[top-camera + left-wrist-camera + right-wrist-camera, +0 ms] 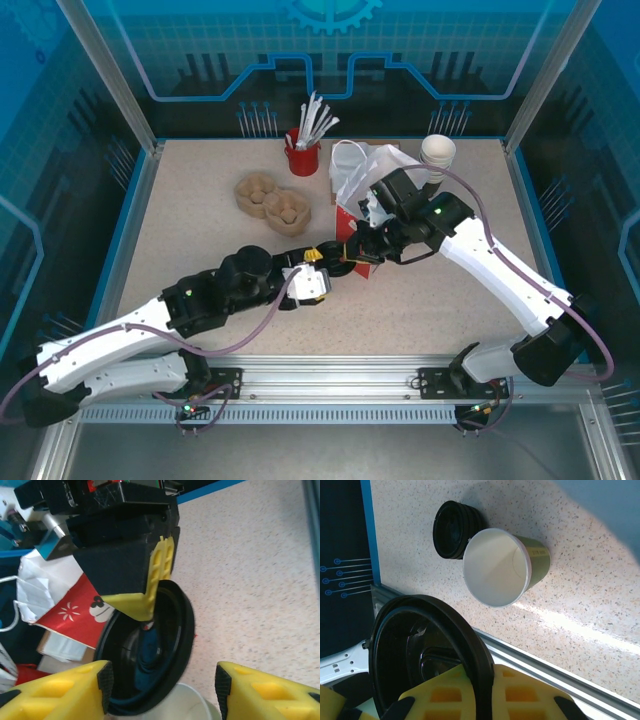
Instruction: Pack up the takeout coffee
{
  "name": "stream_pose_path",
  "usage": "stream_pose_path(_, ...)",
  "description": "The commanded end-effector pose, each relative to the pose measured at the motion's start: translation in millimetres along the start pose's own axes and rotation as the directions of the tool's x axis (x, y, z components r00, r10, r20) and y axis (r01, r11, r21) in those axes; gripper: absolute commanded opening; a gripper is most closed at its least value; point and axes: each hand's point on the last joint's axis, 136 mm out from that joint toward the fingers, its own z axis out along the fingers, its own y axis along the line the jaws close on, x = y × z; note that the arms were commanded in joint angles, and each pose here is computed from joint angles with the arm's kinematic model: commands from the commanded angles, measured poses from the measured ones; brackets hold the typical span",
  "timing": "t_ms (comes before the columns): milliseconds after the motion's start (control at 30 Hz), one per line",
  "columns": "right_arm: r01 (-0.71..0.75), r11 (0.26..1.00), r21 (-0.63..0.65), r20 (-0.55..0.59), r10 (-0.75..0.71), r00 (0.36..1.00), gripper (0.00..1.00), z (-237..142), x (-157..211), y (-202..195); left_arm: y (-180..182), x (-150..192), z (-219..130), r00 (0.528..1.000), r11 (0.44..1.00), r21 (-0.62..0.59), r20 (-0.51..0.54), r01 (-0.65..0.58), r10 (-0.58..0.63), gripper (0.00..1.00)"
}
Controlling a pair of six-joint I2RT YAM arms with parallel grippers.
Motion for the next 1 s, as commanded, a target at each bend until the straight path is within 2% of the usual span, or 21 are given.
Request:
stream_pose_path(0, -0.019, 1.000, -0.017, -0.040, 0.018, 0.999, 0.00, -4.1, 9.1, -1.7, 12.1, -6.9, 3.8, 0.996, 0.994, -0.063, -0.005, -0.088, 0.088, 0.55)
stream_pose_path(167, -0.016, 1.000, -0.022, -0.057, 0.015, 0.998, 0.00, -3.1, 10.9, -0.3, 14.5, -3.6, 6.2, 0.991, 0.989, -0.072, -0.038, -0.133, 0.130, 0.51)
stream_pose_path(400, -0.013, 1.000, -0.016, -0.068, 0.012, 0.998, 0.00, -2.2, 11.6, -1.1, 16.7, 1.7, 8.5, 0.981, 0.981, -0.071, -0.082, -0.180, 0.174, 0.40)
stream_pose_path(667, -0.012, 1.000, -0.015, -0.086, 0.011, 0.996, 0.00, -1.0, 12.1, -0.3, 21.0, 10.0, 12.2, 0.958, 0.961, -0.088, -0.145, -0.263, 0.249, 0.37)
stream_pose_path(967, -0.014, 1.000, 0.012, -0.107, 0.015, 0.994, 0.00, 3.4, 13.0, -5.4, 19.4, 7.8, 6.6, 0.954, 0.958, -0.068, -0.137, -0.277, 0.266, 0.36)
